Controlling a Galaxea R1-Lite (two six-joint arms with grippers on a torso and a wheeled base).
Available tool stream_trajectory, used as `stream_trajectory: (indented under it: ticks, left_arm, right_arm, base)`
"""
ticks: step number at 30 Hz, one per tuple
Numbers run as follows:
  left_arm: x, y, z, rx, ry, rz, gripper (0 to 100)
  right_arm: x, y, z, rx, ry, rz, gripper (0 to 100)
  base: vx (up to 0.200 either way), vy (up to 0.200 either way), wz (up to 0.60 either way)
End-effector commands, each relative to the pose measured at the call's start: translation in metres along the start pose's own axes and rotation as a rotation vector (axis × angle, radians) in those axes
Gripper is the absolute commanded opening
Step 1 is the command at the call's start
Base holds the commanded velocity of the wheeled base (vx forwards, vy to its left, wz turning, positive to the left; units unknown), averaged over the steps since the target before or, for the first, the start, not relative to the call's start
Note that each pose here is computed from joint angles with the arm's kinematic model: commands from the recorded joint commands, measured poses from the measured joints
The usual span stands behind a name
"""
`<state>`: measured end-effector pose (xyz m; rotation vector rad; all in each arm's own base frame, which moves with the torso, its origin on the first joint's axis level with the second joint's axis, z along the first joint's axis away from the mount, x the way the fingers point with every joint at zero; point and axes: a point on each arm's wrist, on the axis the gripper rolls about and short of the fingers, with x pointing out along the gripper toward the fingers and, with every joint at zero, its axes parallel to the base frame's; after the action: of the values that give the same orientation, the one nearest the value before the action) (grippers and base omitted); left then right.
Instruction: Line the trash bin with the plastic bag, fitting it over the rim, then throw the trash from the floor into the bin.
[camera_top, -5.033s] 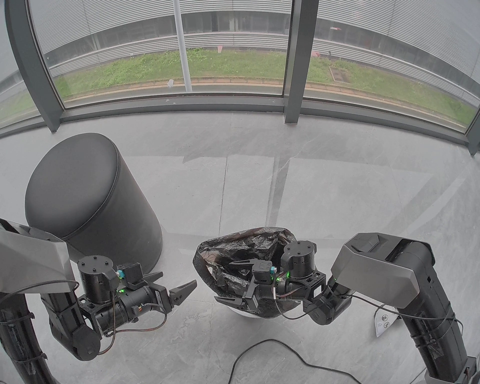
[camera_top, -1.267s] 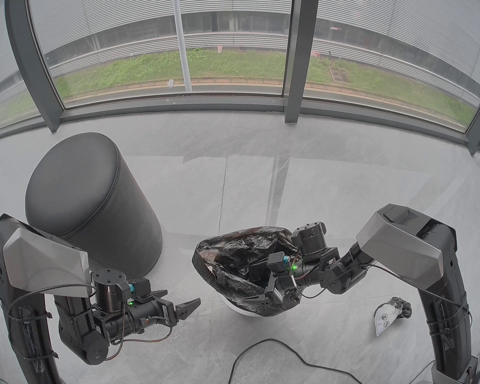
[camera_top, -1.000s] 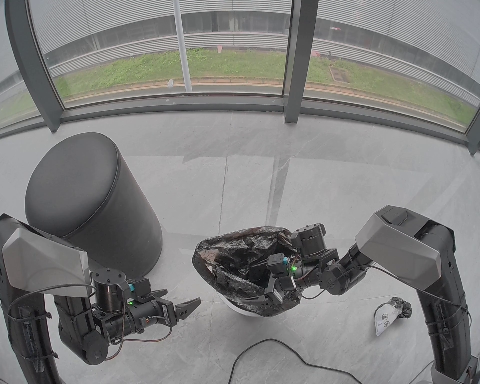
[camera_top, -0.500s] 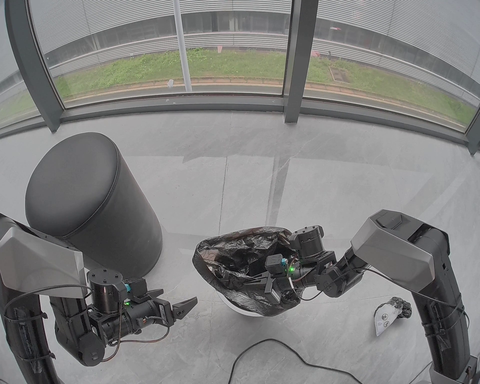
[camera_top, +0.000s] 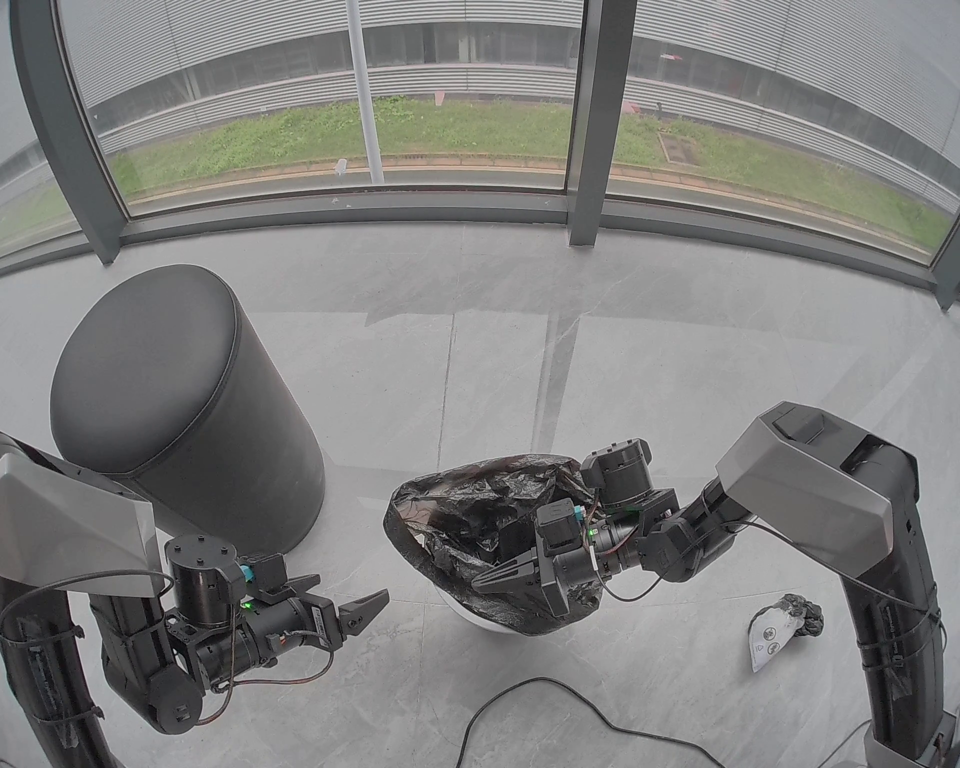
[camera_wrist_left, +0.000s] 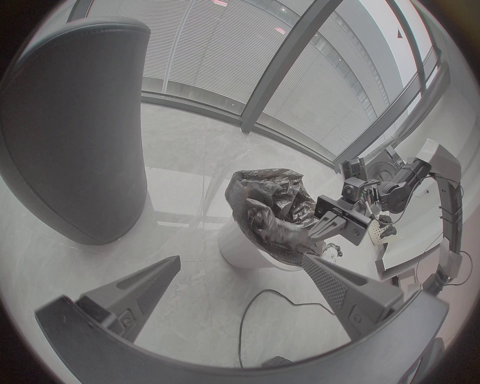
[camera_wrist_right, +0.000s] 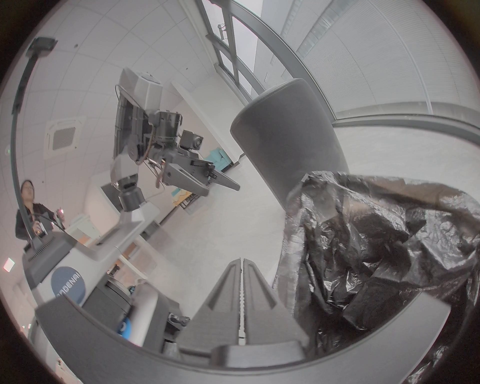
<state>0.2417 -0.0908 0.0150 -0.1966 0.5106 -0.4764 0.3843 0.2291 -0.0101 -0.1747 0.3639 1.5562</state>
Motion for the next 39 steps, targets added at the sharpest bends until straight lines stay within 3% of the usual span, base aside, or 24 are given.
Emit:
stream_trajectory:
  ticks: [1,9,10,14,19,21,31,34,39]
  left_arm:
    - [-0.001,0.000,0.001,-0.003,-0.006,0.004,100]
    - [0.003,0.002,-0.004,-0.008,0.017,0.009,100]
    - [0.005,0.002,-0.005,-0.009,0.021,0.009,100]
    - [0.020,0.006,-0.007,-0.037,0.018,0.012,100]
    - [0.052,0.010,0.012,-0.105,-0.104,0.039,100]
    - [0.073,0.012,0.024,-0.108,-0.169,0.006,100]
    - [0.092,0.015,0.009,-0.173,-0.089,-0.130,100]
    - [0.097,0.014,0.011,-0.207,-0.073,-0.208,100]
    - [0.103,0.020,0.004,-0.215,-0.058,-0.201,100]
  right_arm:
    - [-0.007,0.006,0.018,-0.001,-0.014,0.018,0]
    - [-0.015,-0.002,0.022,-0.012,-0.012,-0.026,0]
    - [-0.019,-0.003,0.023,-0.015,-0.012,-0.045,100]
    - [-0.035,-0.008,0.032,-0.049,-0.027,-0.112,100]
    - [-0.062,-0.009,0.043,-0.102,-0.074,-0.182,100]
    - [-0.089,-0.002,0.040,-0.099,-0.084,-0.236,100]
    - [-0.143,0.036,0.029,-0.089,-0.098,-0.340,100]
    - [-0.154,0.045,0.026,-0.098,-0.105,-0.369,100]
    - [-0.156,0.050,0.026,-0.120,-0.115,-0.379,100]
  base:
    - [0.000,0.000,0.00]
    - [0.000,0.000,0.00]
    - [0.000,0.000,0.00]
    - [0.000,0.000,0.00]
    - [0.000,0.000,0.00]
    - [0.000,0.000,0.00]
    - [0.000,0.000,0.00]
    - [0.000,0.000,0.00]
    - [0.000,0.000,0.00]
